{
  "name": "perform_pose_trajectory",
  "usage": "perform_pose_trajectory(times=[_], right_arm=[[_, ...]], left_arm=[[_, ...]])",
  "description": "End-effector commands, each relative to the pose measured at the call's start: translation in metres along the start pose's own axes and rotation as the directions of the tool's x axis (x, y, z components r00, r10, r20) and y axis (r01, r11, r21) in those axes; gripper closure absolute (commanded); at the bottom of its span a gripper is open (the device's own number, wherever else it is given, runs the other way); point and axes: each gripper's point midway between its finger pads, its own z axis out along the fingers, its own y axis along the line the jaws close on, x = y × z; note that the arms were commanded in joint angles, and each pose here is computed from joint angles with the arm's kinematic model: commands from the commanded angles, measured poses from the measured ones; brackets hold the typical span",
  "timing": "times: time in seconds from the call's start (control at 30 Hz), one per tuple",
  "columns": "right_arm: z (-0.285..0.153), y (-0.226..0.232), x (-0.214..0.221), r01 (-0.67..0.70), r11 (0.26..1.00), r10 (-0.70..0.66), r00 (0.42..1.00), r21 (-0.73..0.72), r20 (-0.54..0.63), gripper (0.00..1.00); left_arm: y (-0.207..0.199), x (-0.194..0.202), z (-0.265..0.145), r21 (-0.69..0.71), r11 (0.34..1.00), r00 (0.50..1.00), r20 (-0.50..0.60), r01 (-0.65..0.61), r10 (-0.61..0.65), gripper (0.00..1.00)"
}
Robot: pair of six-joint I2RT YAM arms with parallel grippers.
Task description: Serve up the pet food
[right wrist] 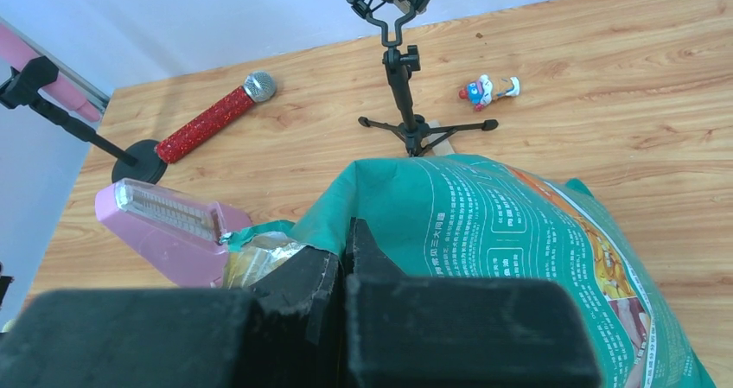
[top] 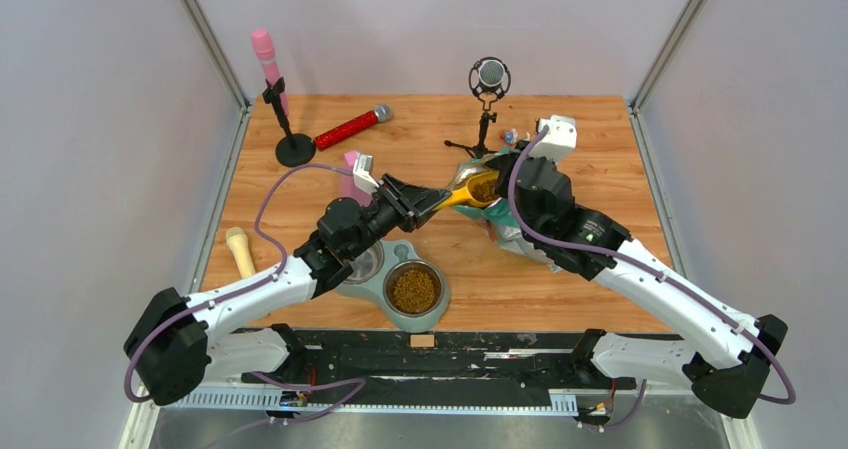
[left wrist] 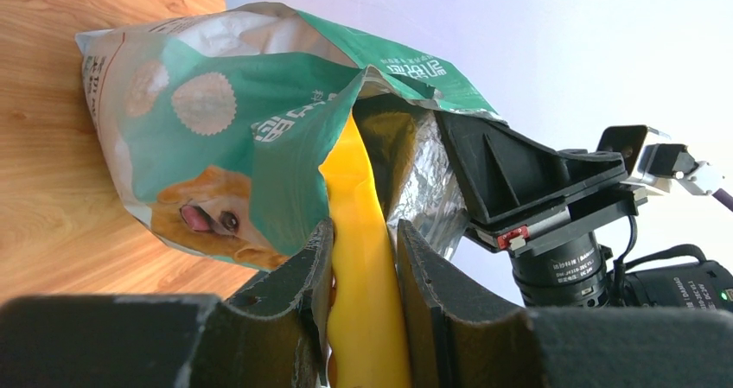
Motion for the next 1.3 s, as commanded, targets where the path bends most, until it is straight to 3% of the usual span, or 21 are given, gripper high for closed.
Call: perform_pose_trajectory(times=[0.0,0.17,0.3,0.43,0.63,0.9,1.27], right_arm=[[-0.013,0.025,-0.033,-0.092,0.988,0.099,0.994,-0.124,0.055,1.00],[-0.015,0.024,-0.026,-0.060,0.988,0.066,0.997,-0.140,0.041,1.00],[-0.018,0.029,-0.012,0.043,0.977,-0.040,0.999,-0.211,0.014,1.00],[-0.027,0.040,0.004,0.169,0.926,-0.181,0.984,-0.337,-0.003,1.00],[-0.029,0.041,0.005,0.237,0.902,-0.249,0.968,-0.362,0.012,1.00],[-0.021,0.035,-0.008,0.218,0.935,-0.219,0.975,-0.281,0.026,1.00],[-0.020,0.031,-0.029,0.155,0.964,-0.147,0.988,-0.217,0.052,1.00]], left_arm=[[-0.168,-0.032,-0.028,0.471,0.881,0.995,0.104,-0.038,-0.012,1.00],[-0.160,-0.044,-0.025,0.410,0.908,0.983,0.184,-0.083,0.006,1.00],[-0.152,-0.049,-0.026,0.368,0.924,0.976,0.216,-0.105,0.024,1.00],[-0.145,-0.051,-0.027,0.341,0.934,0.974,0.227,-0.107,0.029,1.00],[-0.132,-0.050,-0.032,0.296,0.950,0.974,0.224,-0.104,0.037,1.00],[-0.099,-0.044,-0.042,0.205,0.976,0.980,0.198,-0.068,0.026,1.00],[-0.064,-0.051,-0.064,0.085,0.996,0.970,0.243,-0.012,-0.009,1.00]])
